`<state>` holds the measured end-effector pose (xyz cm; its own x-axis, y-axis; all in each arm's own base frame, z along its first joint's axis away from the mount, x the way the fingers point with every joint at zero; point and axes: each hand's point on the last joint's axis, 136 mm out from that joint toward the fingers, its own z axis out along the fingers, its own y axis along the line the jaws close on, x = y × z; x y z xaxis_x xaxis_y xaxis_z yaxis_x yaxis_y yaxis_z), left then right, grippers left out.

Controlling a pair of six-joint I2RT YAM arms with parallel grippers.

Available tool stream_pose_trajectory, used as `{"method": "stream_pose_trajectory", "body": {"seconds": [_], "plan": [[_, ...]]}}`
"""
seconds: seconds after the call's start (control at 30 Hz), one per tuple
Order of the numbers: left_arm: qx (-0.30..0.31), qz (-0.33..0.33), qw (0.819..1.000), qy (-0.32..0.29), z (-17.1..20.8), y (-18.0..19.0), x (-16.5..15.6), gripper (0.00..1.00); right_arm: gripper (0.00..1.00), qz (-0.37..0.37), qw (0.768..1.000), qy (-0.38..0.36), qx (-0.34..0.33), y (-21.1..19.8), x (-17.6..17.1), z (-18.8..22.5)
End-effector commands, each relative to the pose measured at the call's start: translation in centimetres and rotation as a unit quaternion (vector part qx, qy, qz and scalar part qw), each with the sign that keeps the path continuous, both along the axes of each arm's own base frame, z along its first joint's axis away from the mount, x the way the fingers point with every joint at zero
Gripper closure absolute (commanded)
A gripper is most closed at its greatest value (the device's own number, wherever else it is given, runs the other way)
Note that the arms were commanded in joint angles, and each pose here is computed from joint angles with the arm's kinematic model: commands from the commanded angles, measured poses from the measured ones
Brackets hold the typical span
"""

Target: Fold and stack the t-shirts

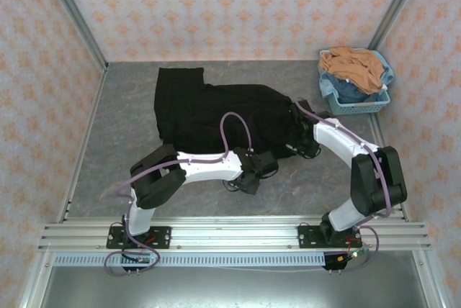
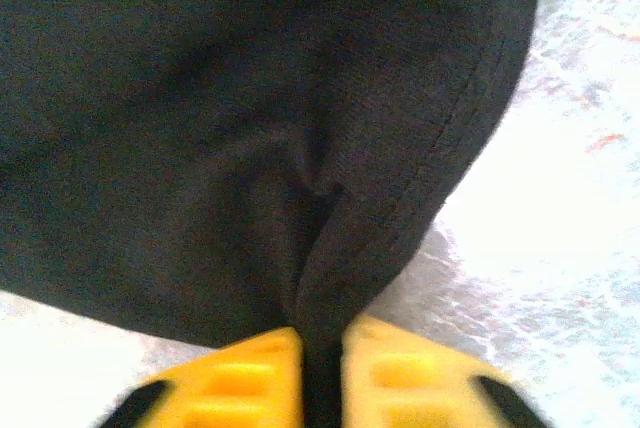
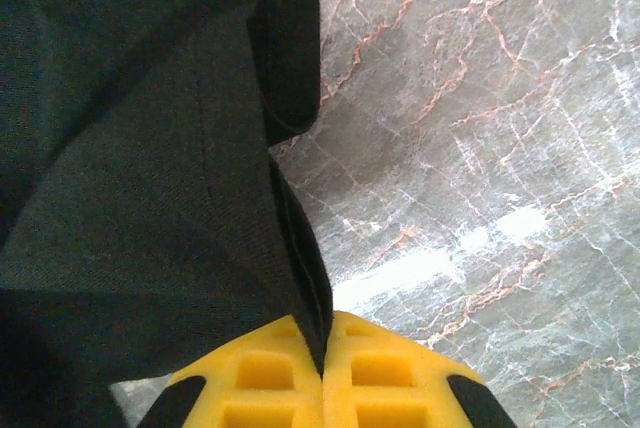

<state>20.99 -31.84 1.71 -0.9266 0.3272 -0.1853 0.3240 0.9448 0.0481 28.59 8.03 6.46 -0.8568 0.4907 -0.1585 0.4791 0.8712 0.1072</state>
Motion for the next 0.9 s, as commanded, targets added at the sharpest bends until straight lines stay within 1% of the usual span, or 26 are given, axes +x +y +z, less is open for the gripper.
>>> {"method": "stream_pose_trajectory", "body": {"seconds": [0.0, 0.03, 0.1, 0.2, 0.3, 0.4, 0.47, 0.53, 0.63, 0.73, 0.87], "plan": [[0.105, 0.063, 0.991, -0.055, -0.6, 7.0, 2.4, 1.00, 1.00, -0.004, 1.000, -0.016, -0.004, -0.6, -0.2, 1.6], [0.108, 0.076, 0.989, -0.067, 0.1, 8.0, 2.8, 1.00, 1.00, -0.002, 1.000, -0.024, 0.000, -0.4, 0.1, 2.2], [0.089, 0.107, 0.985, -0.100, 3.4, 9.6, 3.8, 1.00, 1.00, 0.001, 0.999, -0.041, 0.008, -0.1, 0.8, 3.4], [0.062, 0.154, 0.975, -0.149, 8.6, 12.6, 5.3, 1.00, 1.00, 0.009, 0.997, -0.079, 0.024, 0.6, 2.4, 6.1], [0.024, 0.204, 0.958, -0.198, 14.5, 15.8, 6.6, 1.00, 1.00, 0.022, 0.990, -0.134, 0.040, 1.4, 4.6, 9.9], [-0.019, 0.255, 0.935, -0.246, 20.4, 19.3, 7.7, 1.00, 1.00, 0.035, 0.979, -0.194, 0.057, 2.3, 7.0, 14.7], [-0.048, 0.283, 0.916, -0.281, 24.4, 21.5, 8.3, 1.00, 1.00, 0.043, 0.968, -0.236, 0.069, 2.9, 8.5, 18.2], [-0.072, 0.307, 0.892, -0.324, 28.9, 23.6, 8.6, 1.00, 1.00, 0.050, 0.954, -0.283, 0.083, 3.4, 9.7, 22.2], [-0.095, 0.327, 0.854, -0.392, 35.4, 26.2, 8.1, 1.00, 1.00, 0.060, 0.929, -0.351, 0.106, 4.0, 10.1, 27.9], [-0.113, 0.341, 0.815, -0.455, 40.9, 28.5, 6.3, 1.00, 1.00, 0.066, 0.896, -0.419, 0.132, 3.9, 8.6, 32.8], [-0.153, 0.363, 0.754, -0.525, 46.8, 31.8, 2.7, 1.00, 1.00, 0.090, 0.843, -0.499, 0.179, 4.1, 4.6, 38.4]]}}
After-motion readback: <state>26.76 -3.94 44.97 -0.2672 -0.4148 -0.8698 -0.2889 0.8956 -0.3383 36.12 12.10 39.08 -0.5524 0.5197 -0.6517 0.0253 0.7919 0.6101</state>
